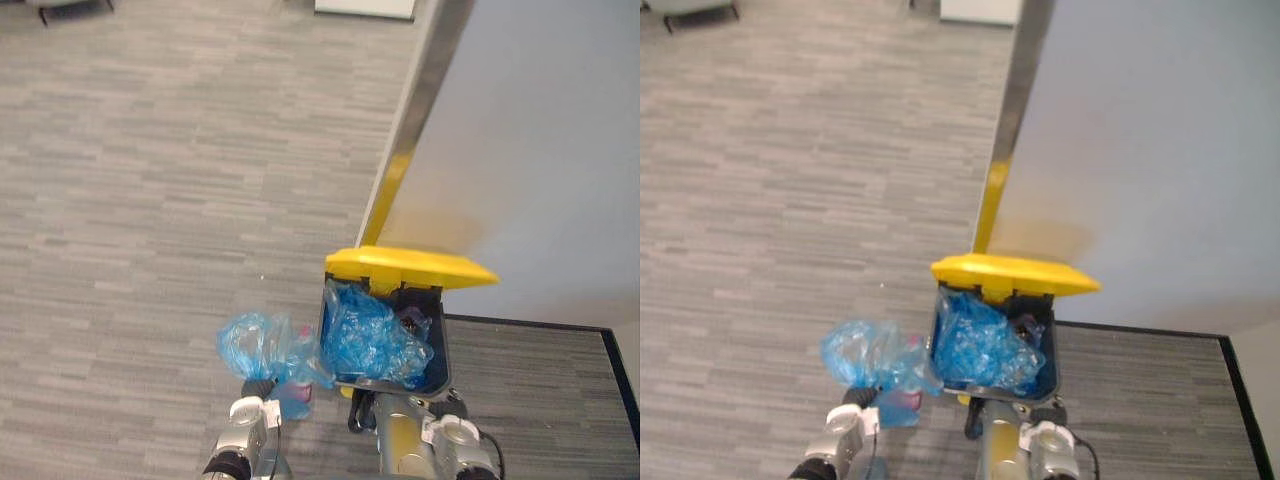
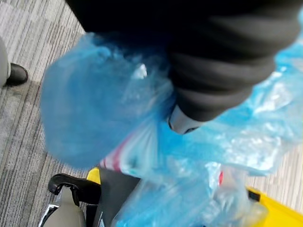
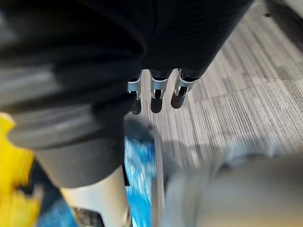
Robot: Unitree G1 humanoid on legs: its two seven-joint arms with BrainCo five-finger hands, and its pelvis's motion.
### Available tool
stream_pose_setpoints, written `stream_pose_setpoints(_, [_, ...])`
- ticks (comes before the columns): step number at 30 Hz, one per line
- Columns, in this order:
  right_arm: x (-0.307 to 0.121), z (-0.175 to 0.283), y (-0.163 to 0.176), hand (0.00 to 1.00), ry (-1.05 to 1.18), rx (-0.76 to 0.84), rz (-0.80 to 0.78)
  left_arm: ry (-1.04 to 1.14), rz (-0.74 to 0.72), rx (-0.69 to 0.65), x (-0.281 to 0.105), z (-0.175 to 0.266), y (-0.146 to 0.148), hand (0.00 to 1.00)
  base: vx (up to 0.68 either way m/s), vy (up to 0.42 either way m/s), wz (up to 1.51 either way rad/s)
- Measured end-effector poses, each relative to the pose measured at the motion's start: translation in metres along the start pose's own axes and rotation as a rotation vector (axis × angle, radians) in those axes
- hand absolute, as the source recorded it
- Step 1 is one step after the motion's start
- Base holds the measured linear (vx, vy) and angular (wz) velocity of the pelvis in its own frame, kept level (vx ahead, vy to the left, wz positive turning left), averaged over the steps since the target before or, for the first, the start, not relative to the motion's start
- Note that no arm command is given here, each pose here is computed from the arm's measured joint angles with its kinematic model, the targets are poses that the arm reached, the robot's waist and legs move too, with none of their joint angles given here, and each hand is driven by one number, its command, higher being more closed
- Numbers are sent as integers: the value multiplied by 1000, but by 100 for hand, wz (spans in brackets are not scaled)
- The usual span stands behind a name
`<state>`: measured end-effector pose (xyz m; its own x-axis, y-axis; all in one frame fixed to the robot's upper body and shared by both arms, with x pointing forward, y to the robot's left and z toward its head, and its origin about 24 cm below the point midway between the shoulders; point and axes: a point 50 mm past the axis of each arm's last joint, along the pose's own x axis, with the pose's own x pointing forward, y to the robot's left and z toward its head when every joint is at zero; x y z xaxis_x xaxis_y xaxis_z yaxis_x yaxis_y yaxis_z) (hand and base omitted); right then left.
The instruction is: Gather rubbish on tea table into small bin, then transfer packed bag to large trash can.
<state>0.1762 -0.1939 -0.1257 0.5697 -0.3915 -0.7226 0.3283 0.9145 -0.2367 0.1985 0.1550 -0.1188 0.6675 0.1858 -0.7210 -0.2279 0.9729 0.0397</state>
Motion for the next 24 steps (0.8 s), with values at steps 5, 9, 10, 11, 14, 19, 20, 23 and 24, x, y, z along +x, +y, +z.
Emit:
stream_pose_setpoints(5, [-1,27,24,0,-100,-62,77,-48,-14,-4,-1,9,-5,100,-14,-3,26])
stream_pose_setpoints(9, [-8,60,43,0,-239,-103,137,-122,-20,-14,-1,27,-6,100,-97,-43,34])
stream_pose_setpoints(10, [-9,69,49,0,-272,-120,153,-134,-17,-14,-2,29,-4,100,-101,-68,31])
stream_pose_setpoints(11, [-10,76,53,0,-299,-137,167,-145,-16,-17,-2,32,-3,100,-107,-74,29])
stream_pose_setpoints(14, [-21,121,72,0,-458,-176,207,-218,-13,-37,-2,52,-2,100,-118,-67,15])
stream_pose_setpoints(19, [-44,205,86,0,-723,-236,211,-357,-46,-72,-3,96,-11,100,-160,-43,-6])
stream_pose_setpoints(20, [-46,211,87,0,-741,-239,209,-370,-48,-84,-4,99,-12,100,-127,-55,-10])
stream_pose_setpoints(23, [-60,257,81,0,-859,-246,169,-458,-81,-128,-13,120,-20,100,-69,-78,-5])
stream_pose_setpoints(24, [-63,268,78,0,-884,-246,152,-480,-92,-130,-15,125,-21,100,3,-73,-6])
